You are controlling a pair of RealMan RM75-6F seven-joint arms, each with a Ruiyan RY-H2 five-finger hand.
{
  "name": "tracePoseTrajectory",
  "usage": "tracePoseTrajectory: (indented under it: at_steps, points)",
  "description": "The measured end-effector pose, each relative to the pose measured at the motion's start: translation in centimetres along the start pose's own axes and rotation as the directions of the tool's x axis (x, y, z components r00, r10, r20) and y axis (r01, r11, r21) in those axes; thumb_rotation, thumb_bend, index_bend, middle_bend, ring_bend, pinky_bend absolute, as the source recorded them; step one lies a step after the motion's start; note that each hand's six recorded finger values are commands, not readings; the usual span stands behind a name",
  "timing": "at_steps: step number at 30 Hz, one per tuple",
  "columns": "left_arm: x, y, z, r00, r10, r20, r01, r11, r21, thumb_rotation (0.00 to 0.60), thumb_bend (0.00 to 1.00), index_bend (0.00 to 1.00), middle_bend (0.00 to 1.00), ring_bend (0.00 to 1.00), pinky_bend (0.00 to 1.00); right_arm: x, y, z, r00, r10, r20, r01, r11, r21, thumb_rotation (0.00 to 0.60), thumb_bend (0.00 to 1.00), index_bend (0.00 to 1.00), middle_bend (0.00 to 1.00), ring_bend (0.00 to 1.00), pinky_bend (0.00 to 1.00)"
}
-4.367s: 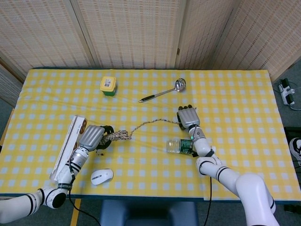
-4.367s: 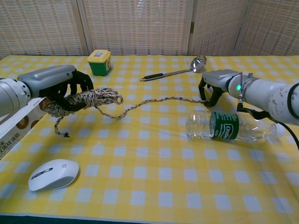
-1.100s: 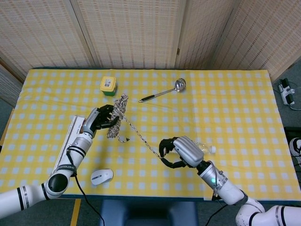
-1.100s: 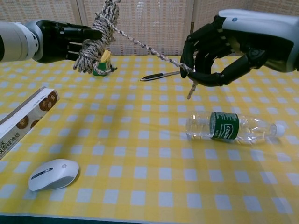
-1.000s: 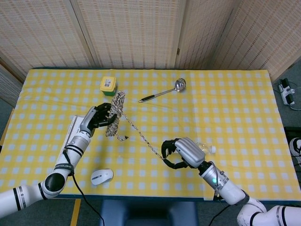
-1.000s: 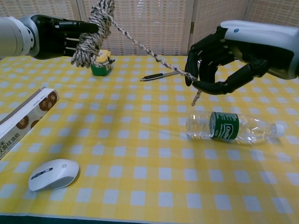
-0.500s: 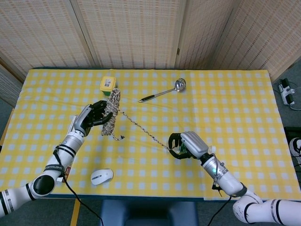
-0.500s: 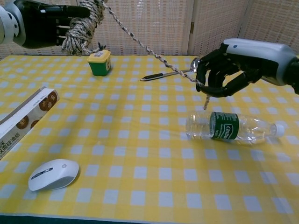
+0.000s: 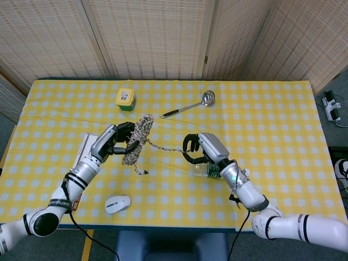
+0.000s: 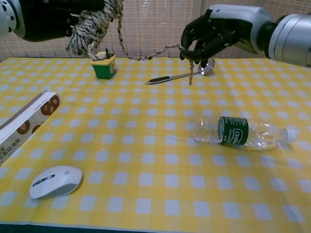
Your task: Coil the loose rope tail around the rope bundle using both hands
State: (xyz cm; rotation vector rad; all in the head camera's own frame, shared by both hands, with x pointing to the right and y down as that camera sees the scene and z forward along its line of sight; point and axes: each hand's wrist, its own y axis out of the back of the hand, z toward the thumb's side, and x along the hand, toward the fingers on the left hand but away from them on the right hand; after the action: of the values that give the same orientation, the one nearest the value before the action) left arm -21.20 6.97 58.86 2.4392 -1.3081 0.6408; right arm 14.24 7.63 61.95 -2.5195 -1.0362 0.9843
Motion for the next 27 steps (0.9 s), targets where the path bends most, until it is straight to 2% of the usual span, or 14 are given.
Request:
tracePoseTrajectory:
  at_steps: [8, 16, 22, 27]
  points:
    - [-0.5, -1.4, 0.4, 0.996, -0.047, 0.07, 0.04, 0.995, 0.089, 0.6, 0.64, 0.61, 0.66, 0.6, 0.66, -2.0, 1.2, 2.4, 1.0, 0.013, 0.024, -0.01, 0.993, -0.117, 0.6, 0.61, 0.73, 0.52, 0.57, 0.54]
    - [-0.8, -2.2, -0.2, 0.988, -0.068, 0.141, 0.038, 0.978, 0.203, 0.6, 0.64, 0.61, 0.66, 0.61, 0.66, -2.6, 2.8, 3.8, 0.998, 0.036, 0.052, -0.022, 0.967, -0.252, 0.6, 0.61, 0.73, 0.54, 0.59, 0.57]
    - [-0.9, -3.0, -1.1, 0.983, -0.094, 0.157, 0.041, 0.95, 0.31, 0.6, 0.64, 0.61, 0.66, 0.61, 0.66, -2.6, 3.4, 4.4, 0.998, 0.037, 0.049, -0.021, 0.956, -0.291, 0.6, 0.61, 0.74, 0.55, 0.6, 0.59]
    - [-0.7, -3.4, -1.8, 0.982, -0.098, 0.163, 0.022, 0.911, 0.411, 0.6, 0.64, 0.61, 0.66, 0.61, 0.65, -2.2, 4.0, 4.8, 0.999, 0.03, 0.04, -0.016, 0.945, -0.326, 0.6, 0.61, 0.74, 0.55, 0.6, 0.59]
